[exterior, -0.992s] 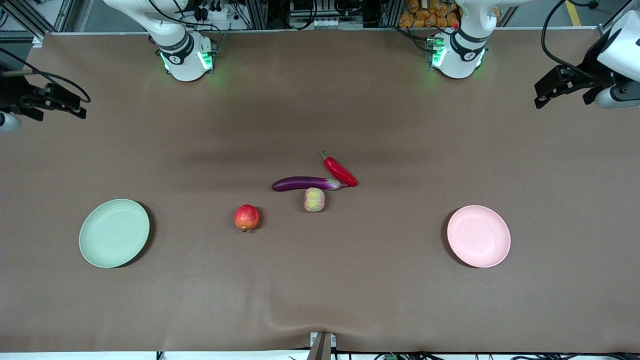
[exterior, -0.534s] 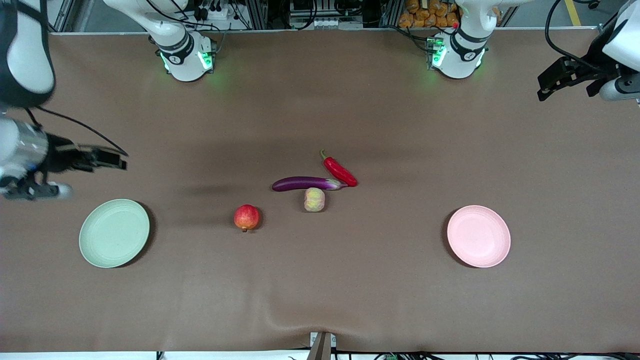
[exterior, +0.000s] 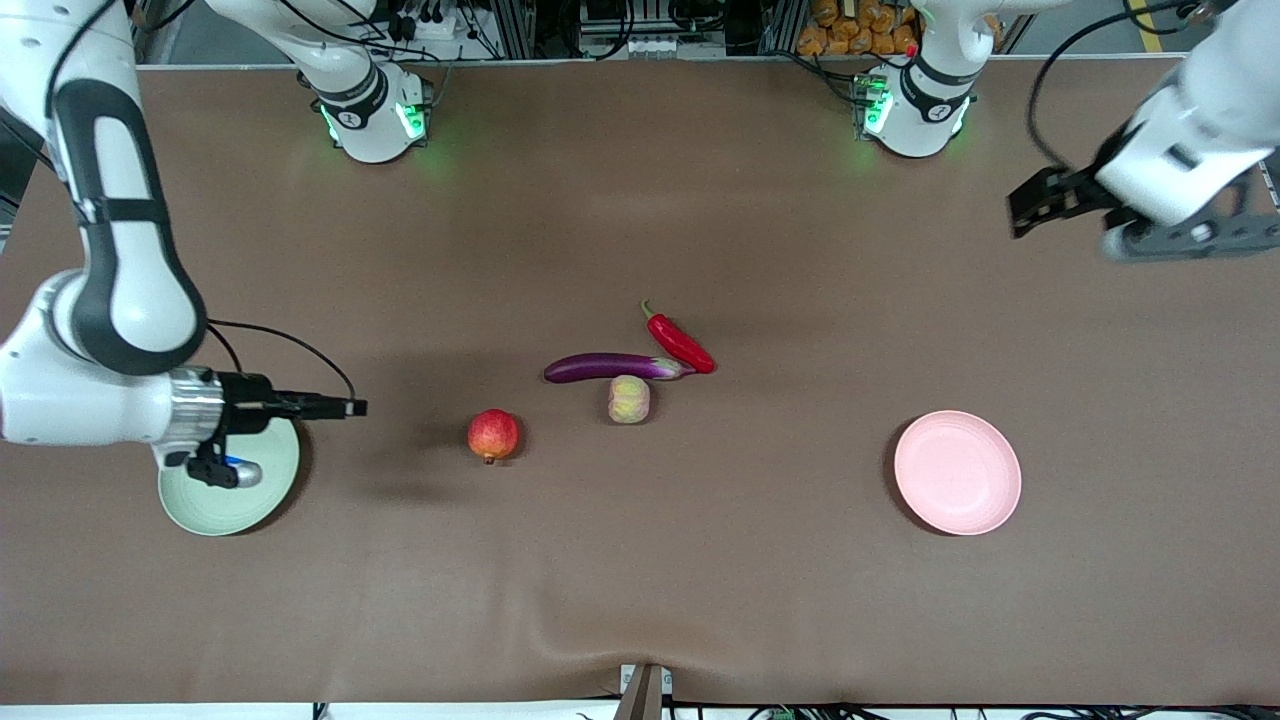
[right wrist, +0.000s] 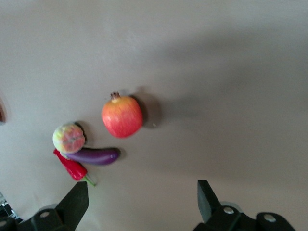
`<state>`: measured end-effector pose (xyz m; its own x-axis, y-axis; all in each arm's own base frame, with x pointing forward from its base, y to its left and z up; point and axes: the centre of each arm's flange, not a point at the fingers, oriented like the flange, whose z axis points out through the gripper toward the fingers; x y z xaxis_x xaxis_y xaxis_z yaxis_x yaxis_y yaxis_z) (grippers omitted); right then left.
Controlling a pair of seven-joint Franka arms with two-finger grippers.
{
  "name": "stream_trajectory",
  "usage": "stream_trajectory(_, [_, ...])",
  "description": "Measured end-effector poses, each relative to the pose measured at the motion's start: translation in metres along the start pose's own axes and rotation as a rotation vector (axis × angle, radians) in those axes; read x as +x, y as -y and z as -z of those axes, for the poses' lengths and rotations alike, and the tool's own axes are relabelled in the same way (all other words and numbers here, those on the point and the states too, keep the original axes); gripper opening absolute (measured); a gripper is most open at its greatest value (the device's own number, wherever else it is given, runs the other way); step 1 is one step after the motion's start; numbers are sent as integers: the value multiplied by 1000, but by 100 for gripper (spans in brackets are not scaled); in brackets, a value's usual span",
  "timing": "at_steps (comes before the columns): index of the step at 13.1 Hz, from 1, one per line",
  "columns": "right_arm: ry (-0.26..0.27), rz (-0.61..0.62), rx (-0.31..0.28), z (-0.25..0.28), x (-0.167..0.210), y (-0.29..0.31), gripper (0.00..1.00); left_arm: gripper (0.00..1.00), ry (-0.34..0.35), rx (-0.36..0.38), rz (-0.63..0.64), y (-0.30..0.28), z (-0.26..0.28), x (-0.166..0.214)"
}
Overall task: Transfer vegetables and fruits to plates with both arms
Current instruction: 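Reach the pomegranate with the right gripper while the left gripper reaches the chili, then grasp the pomegranate with the right gripper while the left gripper grasps the chili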
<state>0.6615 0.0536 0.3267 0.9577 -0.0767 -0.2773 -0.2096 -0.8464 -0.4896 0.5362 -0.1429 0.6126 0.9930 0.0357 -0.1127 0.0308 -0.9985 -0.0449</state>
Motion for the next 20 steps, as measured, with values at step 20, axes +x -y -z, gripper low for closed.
stream_trajectory(20, [-232, 365, -370, -201, -16, 102, 100, 100, 3, -170, 681, -304, -313, -59])
